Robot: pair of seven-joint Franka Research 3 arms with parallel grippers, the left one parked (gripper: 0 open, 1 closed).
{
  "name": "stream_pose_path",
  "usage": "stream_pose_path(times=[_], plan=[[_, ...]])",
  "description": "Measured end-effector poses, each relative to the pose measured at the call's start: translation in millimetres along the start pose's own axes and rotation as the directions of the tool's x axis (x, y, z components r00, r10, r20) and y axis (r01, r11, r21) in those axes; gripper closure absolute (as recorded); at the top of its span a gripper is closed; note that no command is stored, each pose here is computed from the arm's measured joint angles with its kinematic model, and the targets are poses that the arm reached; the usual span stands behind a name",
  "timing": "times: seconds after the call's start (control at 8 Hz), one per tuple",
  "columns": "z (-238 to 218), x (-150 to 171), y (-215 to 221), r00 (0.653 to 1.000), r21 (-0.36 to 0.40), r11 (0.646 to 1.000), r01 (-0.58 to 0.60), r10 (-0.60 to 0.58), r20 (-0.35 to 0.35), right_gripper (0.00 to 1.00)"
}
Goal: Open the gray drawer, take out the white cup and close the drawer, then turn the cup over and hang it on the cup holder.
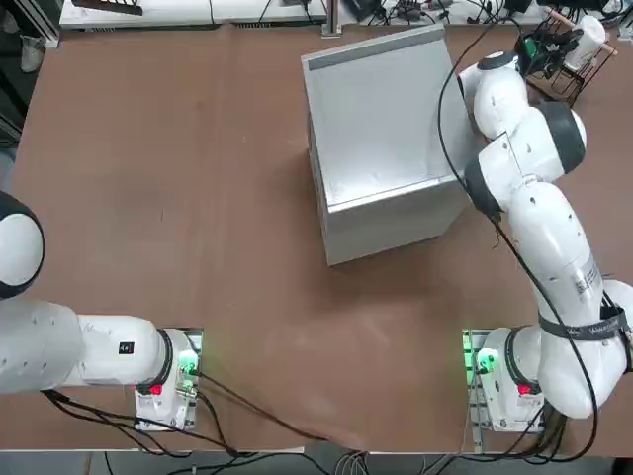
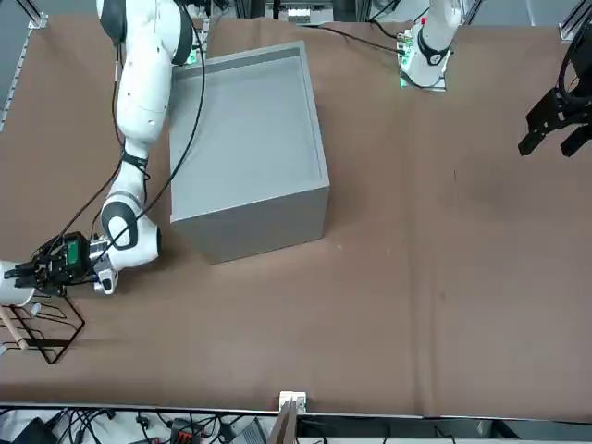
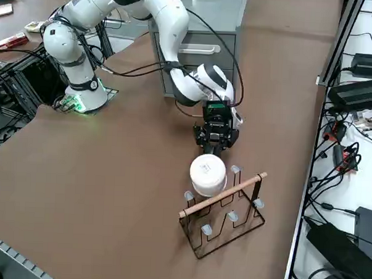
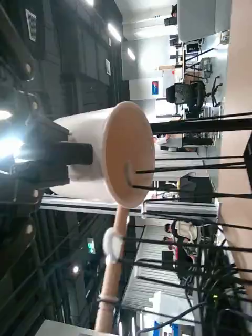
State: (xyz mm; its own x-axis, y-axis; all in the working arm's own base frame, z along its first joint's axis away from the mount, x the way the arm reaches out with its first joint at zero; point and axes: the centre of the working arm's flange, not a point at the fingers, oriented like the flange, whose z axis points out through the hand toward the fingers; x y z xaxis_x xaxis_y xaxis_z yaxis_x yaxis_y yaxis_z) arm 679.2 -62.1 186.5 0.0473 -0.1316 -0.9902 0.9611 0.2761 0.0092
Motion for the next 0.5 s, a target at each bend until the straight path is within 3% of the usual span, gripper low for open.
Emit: stream_pose_path(times=[0.5], plan=[[2.4,5.7,-2.8,1.0,0.006,1.0,0.007,-0.007,-0.012,0.81]])
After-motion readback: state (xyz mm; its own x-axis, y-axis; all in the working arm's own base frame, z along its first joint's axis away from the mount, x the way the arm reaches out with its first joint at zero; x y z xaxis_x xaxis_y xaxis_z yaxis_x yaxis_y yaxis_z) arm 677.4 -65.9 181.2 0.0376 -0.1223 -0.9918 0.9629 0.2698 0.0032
